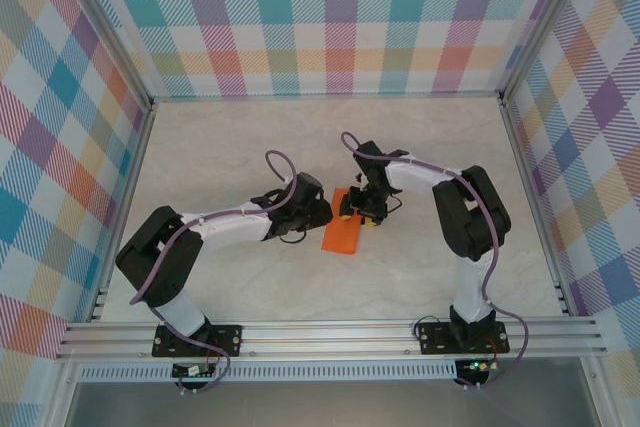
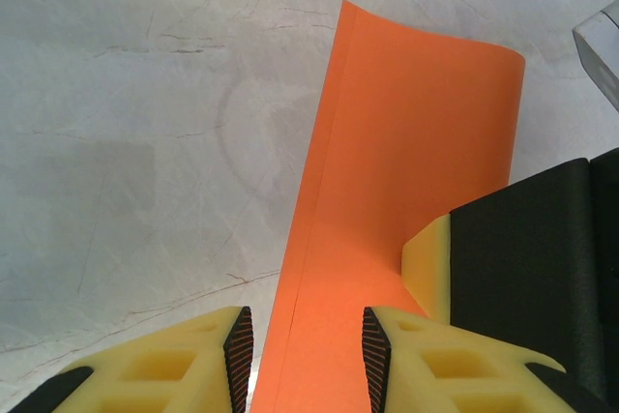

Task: Fold a paper plane with a square sheet of paper (pick it up from the middle)
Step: Hold the square sheet of paper at the center of the table.

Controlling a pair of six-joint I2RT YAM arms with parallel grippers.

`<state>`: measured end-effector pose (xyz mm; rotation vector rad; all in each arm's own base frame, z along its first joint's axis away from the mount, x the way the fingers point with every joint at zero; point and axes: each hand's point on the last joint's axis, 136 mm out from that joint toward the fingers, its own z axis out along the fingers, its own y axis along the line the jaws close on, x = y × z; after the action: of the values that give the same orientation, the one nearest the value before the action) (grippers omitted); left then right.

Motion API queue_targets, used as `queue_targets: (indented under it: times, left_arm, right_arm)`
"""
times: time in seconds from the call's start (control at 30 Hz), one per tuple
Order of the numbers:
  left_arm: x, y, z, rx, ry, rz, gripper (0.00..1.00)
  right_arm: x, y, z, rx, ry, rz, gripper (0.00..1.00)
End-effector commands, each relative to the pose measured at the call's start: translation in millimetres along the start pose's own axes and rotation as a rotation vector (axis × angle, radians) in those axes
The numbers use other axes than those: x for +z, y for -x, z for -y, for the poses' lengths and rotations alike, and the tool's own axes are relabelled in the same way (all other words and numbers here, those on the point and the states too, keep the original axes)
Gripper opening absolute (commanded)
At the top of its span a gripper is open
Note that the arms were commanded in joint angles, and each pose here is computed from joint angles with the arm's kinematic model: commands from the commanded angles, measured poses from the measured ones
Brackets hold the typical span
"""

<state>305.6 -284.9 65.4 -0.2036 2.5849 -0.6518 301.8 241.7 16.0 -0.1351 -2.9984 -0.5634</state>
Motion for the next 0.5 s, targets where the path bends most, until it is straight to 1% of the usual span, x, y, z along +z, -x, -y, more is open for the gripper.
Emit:
queue_targets:
  times: [0.0,0.47]
  left_arm:
    - [-1,-4,-4,0.015,0.017,0.001,0.38]
    - [1,-6,-5,0.024,0.020,-0.009,0.37]
  right_arm:
    - [47,-7,58,0.056,-0.217,-0.041,0.58]
    - [61,-6,64,0.056,-0.271,-0.062,0.60]
